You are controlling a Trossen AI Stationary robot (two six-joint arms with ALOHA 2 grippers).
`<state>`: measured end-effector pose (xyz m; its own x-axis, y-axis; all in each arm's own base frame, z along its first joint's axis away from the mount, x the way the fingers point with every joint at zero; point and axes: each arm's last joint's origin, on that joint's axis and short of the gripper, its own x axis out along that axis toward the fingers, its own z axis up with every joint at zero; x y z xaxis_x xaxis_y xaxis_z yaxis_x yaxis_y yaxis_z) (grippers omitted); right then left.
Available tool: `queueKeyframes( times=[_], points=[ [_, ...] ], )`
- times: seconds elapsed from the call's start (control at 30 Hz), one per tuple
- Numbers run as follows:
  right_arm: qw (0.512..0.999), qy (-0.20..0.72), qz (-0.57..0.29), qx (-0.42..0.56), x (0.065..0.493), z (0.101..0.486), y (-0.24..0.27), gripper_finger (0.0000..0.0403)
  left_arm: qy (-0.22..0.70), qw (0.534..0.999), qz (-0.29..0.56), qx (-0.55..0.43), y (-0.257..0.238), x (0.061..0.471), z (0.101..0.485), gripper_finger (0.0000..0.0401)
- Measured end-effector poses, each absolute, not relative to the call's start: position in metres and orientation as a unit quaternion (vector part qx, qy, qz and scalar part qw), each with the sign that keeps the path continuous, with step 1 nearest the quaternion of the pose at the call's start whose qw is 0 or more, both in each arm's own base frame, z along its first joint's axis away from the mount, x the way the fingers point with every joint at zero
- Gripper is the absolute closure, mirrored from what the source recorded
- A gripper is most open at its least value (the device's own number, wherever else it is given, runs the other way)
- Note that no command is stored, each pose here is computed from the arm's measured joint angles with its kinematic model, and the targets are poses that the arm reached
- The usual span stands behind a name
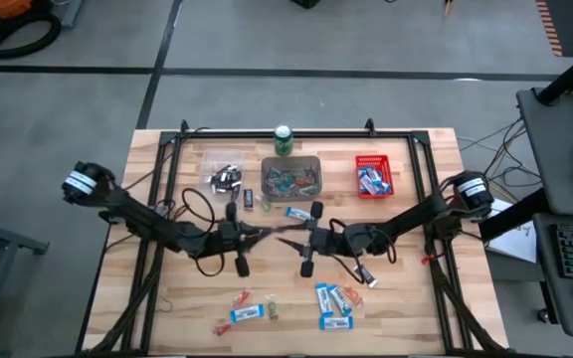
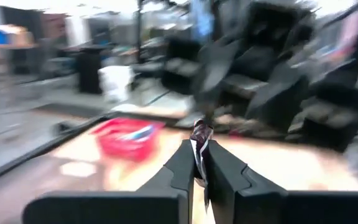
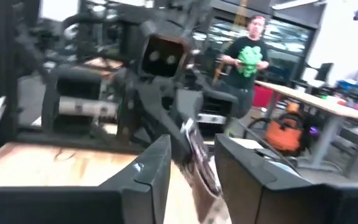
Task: Organize candy in baskets
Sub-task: Put the brown chocolate bar into the transparent bin
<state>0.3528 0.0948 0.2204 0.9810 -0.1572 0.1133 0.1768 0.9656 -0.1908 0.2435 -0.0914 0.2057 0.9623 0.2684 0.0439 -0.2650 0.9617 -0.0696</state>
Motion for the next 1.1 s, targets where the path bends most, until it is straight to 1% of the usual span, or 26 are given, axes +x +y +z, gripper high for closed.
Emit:
queueKeyframes(
  times=[0.1, 0.17, 0.23, 0.3, 0.5, 0.6, 0.73, 0.9, 1.1],
  points=[
    [0.991, -0.035, -0.110, -0.072, 0.350, 0.225, 0.092, 0.0276, 0.023, 0.978, 0.207, -0.002, -0.082, 0.231, 0.211, 0.0397],
    [0.990, -0.018, -0.127, -0.057, 0.348, 0.225, 0.091, 0.0274, 0.066, 0.962, 0.265, 0.026, -0.075, 0.222, 0.217, 0.0397],
    [0.991, -0.004, -0.129, -0.046, 0.347, 0.225, 0.090, 0.0274, 0.113, 0.935, 0.330, 0.057, -0.067, 0.210, 0.222, 0.0397],
    [0.991, 0.000, -0.129, -0.038, 0.347, 0.226, 0.091, 0.0275, 0.161, 0.908, 0.378, 0.080, -0.057, 0.198, 0.227, 0.0397],
    [0.991, 0.012, -0.123, -0.041, 0.346, 0.223, 0.092, 0.0273, 0.290, 0.832, 0.472, 0.038, -0.019, 0.167, 0.232, 0.0398],
    [0.991, 0.013, -0.123, -0.041, 0.346, 0.223, 0.092, 0.0274, 0.345, 0.803, 0.485, -0.006, -0.003, 0.166, 0.229, 0.0398],
    [0.991, 0.018, -0.123, -0.039, 0.346, 0.222, 0.092, 0.0272, 0.406, 0.781, 0.471, -0.066, 0.017, 0.171, 0.219, 0.0394],
    [0.991, 0.036, -0.122, -0.032, 0.346, 0.218, 0.093, 0.0263, 0.439, 0.755, 0.482, -0.070, 0.032, 0.175, 0.211, 0.0378],
    [0.991, 0.051, -0.123, -0.023, 0.345, 0.215, 0.092, 0.0250, 0.461, 0.752, 0.466, -0.072, 0.033, 0.181, 0.210, 0.0342]
  ],
)
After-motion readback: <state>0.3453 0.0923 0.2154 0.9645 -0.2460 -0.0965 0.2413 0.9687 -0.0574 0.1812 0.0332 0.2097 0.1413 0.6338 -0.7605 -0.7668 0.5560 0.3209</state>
